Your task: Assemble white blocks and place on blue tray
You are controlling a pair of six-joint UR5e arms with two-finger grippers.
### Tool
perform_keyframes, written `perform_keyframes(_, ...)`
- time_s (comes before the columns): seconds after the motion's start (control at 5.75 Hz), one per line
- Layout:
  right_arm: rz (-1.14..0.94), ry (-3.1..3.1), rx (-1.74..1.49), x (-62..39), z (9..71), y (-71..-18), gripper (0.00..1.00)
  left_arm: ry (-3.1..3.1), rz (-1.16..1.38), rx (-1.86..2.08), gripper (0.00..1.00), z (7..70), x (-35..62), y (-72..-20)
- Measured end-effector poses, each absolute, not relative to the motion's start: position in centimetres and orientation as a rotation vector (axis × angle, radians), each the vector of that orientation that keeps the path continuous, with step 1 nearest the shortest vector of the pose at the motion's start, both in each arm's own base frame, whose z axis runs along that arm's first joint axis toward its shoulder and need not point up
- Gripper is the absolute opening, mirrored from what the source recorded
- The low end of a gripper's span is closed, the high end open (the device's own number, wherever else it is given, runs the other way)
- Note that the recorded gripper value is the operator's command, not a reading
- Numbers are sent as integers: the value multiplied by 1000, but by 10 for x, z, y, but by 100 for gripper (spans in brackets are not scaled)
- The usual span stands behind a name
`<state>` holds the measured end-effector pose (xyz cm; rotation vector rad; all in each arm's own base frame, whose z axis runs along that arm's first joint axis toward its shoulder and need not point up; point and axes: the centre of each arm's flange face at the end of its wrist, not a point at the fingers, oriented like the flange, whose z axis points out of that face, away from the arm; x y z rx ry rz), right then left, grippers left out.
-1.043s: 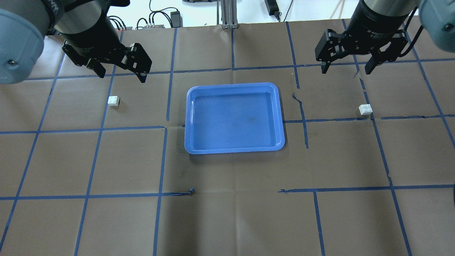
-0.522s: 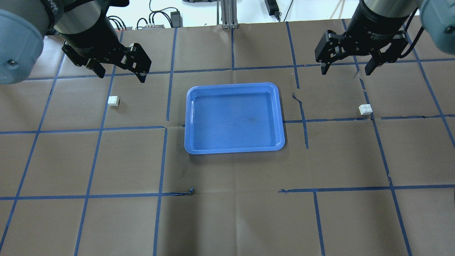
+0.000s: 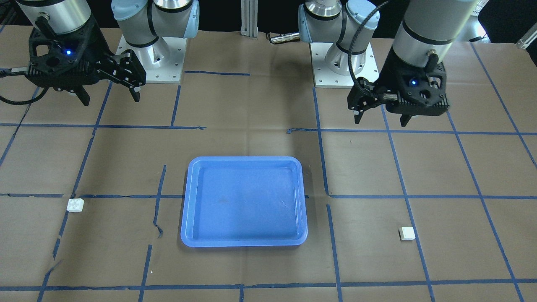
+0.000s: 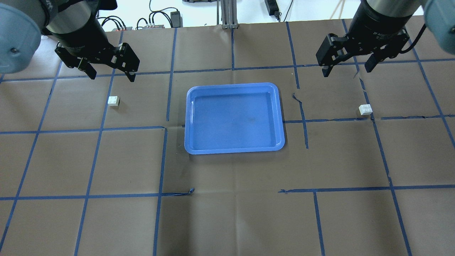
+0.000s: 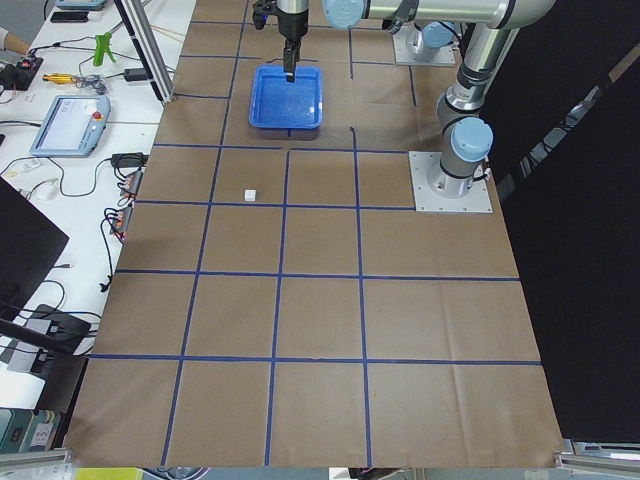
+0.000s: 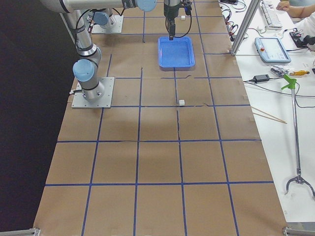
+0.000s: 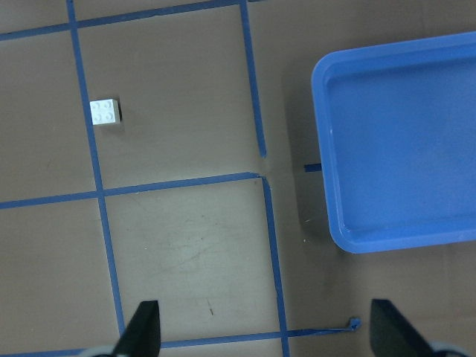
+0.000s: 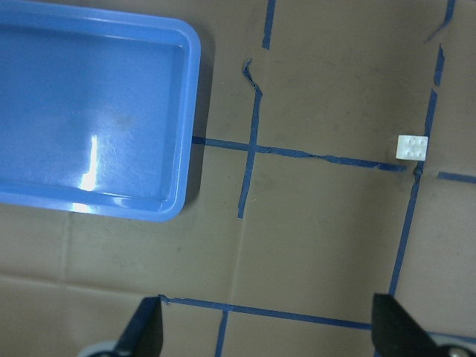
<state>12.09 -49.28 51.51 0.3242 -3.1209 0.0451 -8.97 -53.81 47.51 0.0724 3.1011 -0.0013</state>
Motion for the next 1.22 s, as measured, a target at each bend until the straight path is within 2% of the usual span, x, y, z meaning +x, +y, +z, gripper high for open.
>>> perform_keyframes(0.35, 43, -2985, 914, 114, 511, -498, 100, 3107, 1, 63, 99, 394, 7, -607)
perform_keyframes(0.7, 17, -2834, 1322, 87, 501, -511, 100, 3114, -82, 209, 99, 310, 66, -656)
perform_keyframes(1.22, -22, -2458, 1974, 2, 483, -536, 100, 3144, -42, 334, 99, 230, 87, -654)
